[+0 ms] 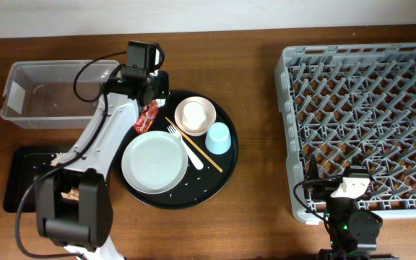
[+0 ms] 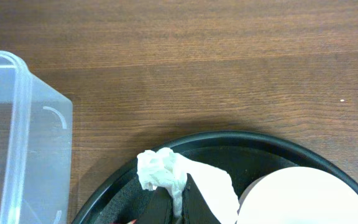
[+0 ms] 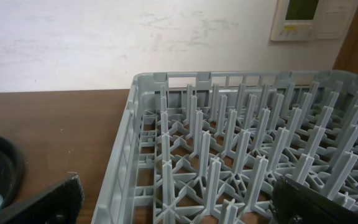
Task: Sort waste into correct bins and load items into the dishwasher rack
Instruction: 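Grasp the white tissue with the left gripper, then carry the tissue left and drop it into the clear bin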
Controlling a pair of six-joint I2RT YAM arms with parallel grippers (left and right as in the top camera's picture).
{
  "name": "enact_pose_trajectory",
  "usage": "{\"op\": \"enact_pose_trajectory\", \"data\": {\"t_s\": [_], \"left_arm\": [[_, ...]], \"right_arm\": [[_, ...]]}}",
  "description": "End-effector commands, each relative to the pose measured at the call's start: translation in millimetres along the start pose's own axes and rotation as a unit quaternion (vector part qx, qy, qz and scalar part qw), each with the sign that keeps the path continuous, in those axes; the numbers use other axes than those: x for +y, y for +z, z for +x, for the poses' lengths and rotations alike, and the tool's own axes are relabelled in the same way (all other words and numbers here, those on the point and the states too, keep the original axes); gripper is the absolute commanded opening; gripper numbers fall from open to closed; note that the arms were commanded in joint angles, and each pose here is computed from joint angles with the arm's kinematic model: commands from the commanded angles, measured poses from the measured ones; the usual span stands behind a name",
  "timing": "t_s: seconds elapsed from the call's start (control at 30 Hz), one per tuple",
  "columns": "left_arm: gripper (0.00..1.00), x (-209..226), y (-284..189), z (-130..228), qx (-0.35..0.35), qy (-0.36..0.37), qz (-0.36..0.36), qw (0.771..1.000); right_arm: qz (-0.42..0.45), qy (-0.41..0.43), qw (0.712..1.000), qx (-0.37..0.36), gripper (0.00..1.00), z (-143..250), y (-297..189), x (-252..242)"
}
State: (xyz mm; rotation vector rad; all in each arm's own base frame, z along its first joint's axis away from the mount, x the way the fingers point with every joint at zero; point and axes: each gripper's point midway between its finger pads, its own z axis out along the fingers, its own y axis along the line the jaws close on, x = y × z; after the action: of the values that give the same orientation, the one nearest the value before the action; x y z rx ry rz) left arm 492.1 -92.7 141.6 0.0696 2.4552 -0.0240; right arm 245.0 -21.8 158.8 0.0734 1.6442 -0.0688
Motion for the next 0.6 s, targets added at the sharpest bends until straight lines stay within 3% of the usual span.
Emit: {"op": "enact_pose_trajectory", "data": {"t_s": [0.0, 0.4, 0.57], "left_arm": [[0.04, 0.6, -30.0, -21.3, -0.032, -0.011, 0.007, 0.999], [0.01, 3.5, -59.7, -34.7, -0.06, -0.014, 0.006, 0.998], [0.01, 56.4, -74.5, -44.4, -0.09, -0.087, -0.104, 0.987]], "right_arm": [[0.008, 0.002, 1.0, 0.004, 0.99, 4.1, 0.4, -3.1], [0.008, 0.002, 1.0, 0.004, 0.99, 4.1, 0.4, -3.1], [0.008, 0.002, 1.0, 0.004, 0.99, 4.1, 0.4, -3.1]]}}
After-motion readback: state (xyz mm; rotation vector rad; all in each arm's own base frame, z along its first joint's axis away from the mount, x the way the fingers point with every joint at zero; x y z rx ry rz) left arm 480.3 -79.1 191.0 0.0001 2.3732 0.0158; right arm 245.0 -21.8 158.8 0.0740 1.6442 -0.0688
